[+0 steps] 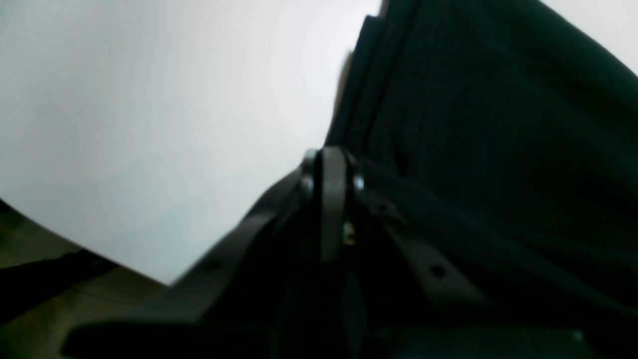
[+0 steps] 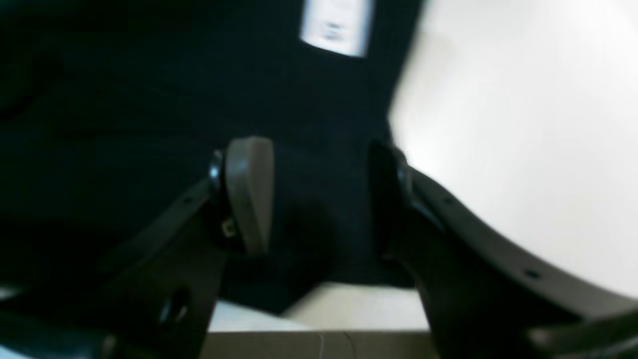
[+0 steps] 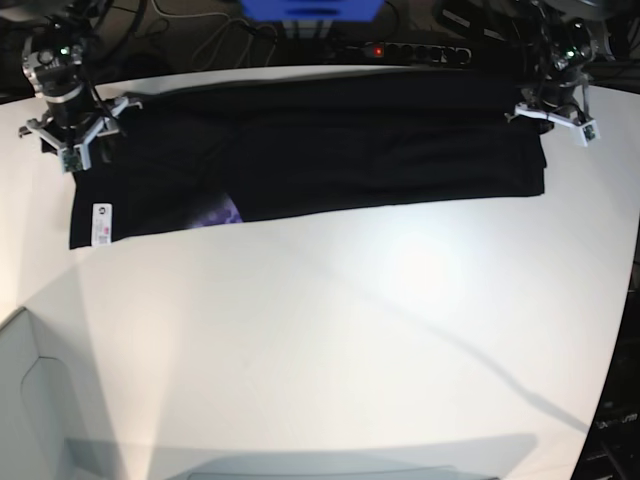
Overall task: Fold the T-shirt properly
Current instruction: 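Move the right gripper over the sleeve end of the folded shirt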
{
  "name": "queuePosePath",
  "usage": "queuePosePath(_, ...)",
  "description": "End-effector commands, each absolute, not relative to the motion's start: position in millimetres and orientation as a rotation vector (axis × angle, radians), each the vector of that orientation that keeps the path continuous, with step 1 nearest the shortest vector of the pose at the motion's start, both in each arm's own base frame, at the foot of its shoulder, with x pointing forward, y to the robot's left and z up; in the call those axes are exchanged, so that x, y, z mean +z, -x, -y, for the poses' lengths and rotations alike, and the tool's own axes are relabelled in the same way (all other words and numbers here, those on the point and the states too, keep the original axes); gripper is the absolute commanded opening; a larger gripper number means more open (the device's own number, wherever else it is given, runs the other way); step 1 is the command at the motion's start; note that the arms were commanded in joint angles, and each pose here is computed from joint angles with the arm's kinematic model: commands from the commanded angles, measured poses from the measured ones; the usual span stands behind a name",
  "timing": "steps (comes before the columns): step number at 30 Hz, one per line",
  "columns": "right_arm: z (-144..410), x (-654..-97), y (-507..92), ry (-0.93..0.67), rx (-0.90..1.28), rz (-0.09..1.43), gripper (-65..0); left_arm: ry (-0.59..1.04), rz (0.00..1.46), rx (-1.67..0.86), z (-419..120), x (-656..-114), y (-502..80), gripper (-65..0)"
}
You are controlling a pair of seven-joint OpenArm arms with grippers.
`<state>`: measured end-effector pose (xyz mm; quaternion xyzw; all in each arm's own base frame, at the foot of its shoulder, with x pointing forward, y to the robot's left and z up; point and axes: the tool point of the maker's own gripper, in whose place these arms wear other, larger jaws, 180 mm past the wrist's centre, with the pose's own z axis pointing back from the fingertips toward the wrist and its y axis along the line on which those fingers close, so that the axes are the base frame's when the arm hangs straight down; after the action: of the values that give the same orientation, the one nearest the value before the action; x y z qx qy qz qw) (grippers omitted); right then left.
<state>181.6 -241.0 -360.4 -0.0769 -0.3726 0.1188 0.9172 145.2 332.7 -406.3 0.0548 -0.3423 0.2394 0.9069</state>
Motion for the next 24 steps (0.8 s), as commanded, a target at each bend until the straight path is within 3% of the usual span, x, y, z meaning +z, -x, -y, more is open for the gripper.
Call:
queuePosePath(1,230,-355,-187,0.132,0.277,0.8,-33.5,-0.126,0.722,0.483,-337,-400,-148,-65.0)
queuePosePath(12,170,-391,-201,-0.053,0.4,0.758,-33.5,-0.126,0.719,0.483,-337,-401,-146,-65.0)
queuePosePath(24,169,-401,-220,-0.067,0.452,0.747,-34.0,-0.126,0.716,0.484,-336,-401,-145,-65.0)
